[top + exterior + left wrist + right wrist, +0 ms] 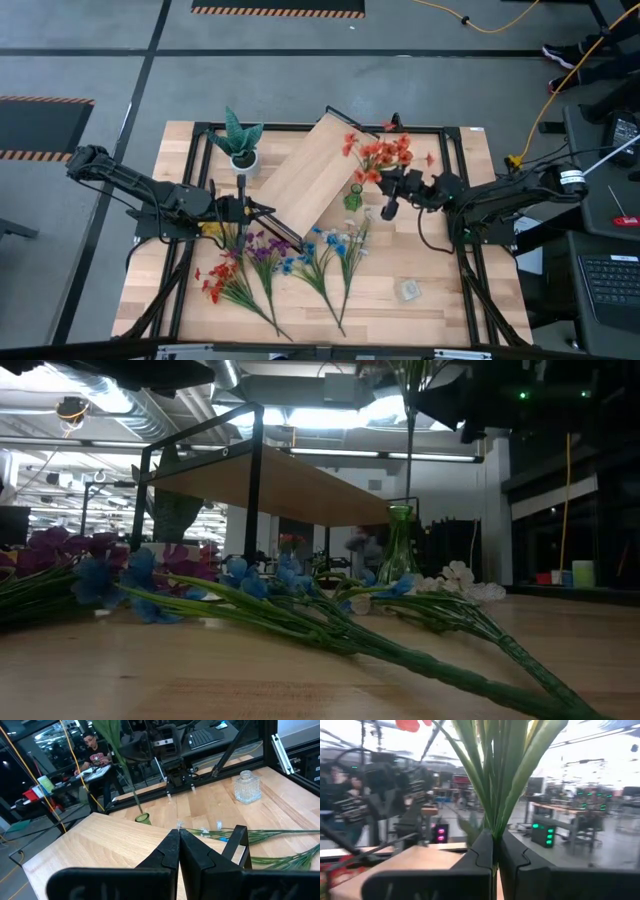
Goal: Pick and place flowers into a vace then onto a shelf
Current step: Put the orange flowers into the green vase
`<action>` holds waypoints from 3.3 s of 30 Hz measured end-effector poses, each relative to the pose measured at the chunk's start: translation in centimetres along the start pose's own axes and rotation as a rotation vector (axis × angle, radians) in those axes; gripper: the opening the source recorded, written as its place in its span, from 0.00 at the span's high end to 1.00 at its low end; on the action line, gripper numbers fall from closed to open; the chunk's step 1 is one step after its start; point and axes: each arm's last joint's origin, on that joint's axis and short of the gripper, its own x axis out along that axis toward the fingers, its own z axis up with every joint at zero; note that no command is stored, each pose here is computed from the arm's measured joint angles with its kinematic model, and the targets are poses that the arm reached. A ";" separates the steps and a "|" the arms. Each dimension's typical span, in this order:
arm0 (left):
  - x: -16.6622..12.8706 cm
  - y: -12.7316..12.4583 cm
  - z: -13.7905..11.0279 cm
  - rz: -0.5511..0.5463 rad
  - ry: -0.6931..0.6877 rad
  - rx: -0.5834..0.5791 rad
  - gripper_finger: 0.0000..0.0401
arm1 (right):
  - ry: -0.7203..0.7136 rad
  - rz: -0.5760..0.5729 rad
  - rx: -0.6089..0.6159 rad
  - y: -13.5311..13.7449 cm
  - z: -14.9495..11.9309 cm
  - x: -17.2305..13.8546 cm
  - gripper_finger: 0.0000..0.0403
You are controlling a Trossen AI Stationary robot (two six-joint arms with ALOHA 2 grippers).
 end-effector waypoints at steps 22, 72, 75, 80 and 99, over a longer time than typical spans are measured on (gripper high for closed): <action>0.0 0.0 0.0 0.000 0.000 0.002 0.99 | 0.031 0.020 0.019 0.2 -0.7 0.4 0.99; 0.0 0.0 0.0 0.000 0.000 0.002 0.99 | 0.126 -0.061 0.001 -0.6 -6.3 -1.4 0.97; 0.0 0.0 0.0 0.000 0.000 0.002 0.99 | 0.143 -0.058 -0.017 -0.6 -6.5 -1.4 0.96; 0.0 0.0 0.0 0.000 0.000 0.002 0.99 | 0.153 -0.075 -0.026 -0.6 -6.6 -1.5 0.93; 0.0 0.0 0.0 -0.001 0.003 0.001 0.99 | 0.272 -0.061 -0.031 -0.5 -7.7 -1.7 0.59</action>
